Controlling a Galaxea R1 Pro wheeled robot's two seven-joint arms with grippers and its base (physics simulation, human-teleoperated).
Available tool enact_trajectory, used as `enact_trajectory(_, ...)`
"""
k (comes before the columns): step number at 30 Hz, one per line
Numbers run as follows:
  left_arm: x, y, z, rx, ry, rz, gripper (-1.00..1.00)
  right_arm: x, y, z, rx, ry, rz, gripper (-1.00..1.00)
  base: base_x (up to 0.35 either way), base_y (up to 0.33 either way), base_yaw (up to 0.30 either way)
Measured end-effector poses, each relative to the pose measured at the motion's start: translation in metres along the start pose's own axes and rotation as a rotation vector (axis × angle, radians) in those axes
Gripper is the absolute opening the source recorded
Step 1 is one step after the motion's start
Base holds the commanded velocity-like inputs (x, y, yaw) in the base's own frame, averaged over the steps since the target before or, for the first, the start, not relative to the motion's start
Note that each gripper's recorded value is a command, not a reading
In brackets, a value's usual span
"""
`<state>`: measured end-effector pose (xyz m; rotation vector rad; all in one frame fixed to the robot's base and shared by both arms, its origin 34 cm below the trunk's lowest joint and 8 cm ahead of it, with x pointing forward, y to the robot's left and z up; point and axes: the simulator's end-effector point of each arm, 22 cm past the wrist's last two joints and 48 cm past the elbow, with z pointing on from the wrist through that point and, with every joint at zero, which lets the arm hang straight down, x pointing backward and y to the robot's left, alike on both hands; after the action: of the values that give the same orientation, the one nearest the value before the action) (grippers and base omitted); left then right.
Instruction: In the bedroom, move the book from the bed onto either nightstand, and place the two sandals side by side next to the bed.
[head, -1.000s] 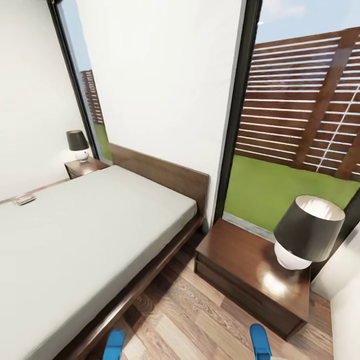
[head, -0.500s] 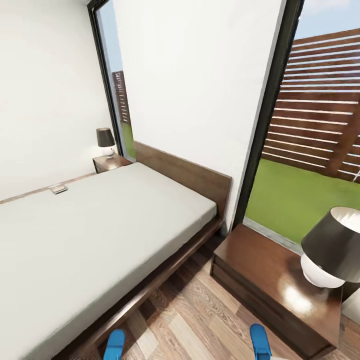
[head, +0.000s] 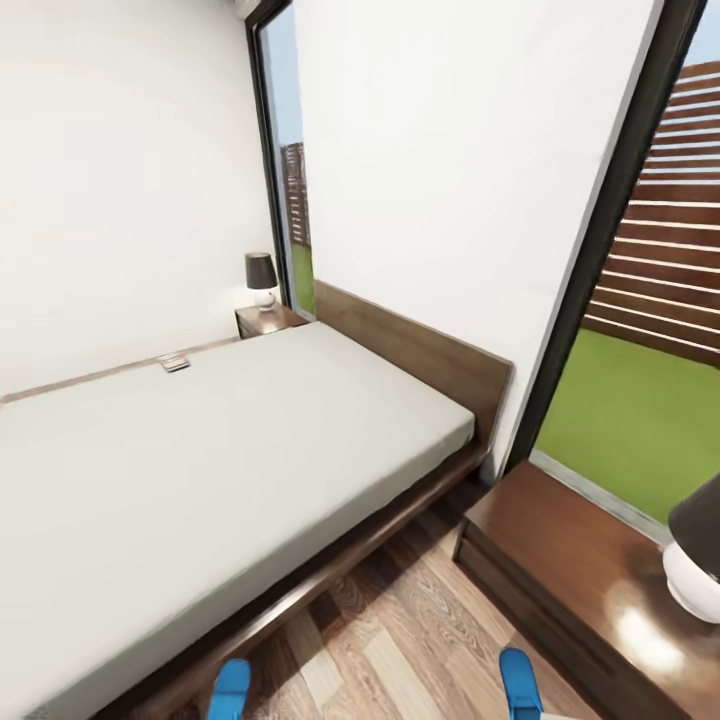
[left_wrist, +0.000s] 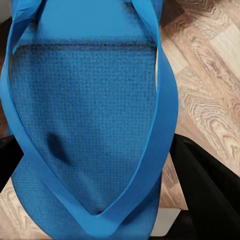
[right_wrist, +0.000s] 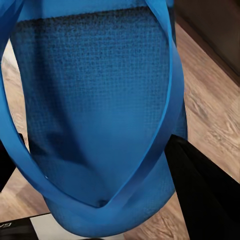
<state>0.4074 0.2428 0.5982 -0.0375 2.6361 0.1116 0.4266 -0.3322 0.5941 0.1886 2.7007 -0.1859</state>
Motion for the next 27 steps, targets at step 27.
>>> enact_trajectory(27, 0.0, -0.0001, 0.0, 0.001, 0.0, 0.0, -1.0, 0.0001, 0.0005, -0.0001, 0.0, 0.0, 0.0, -1.0, 0.0, -0.061, 0.29)
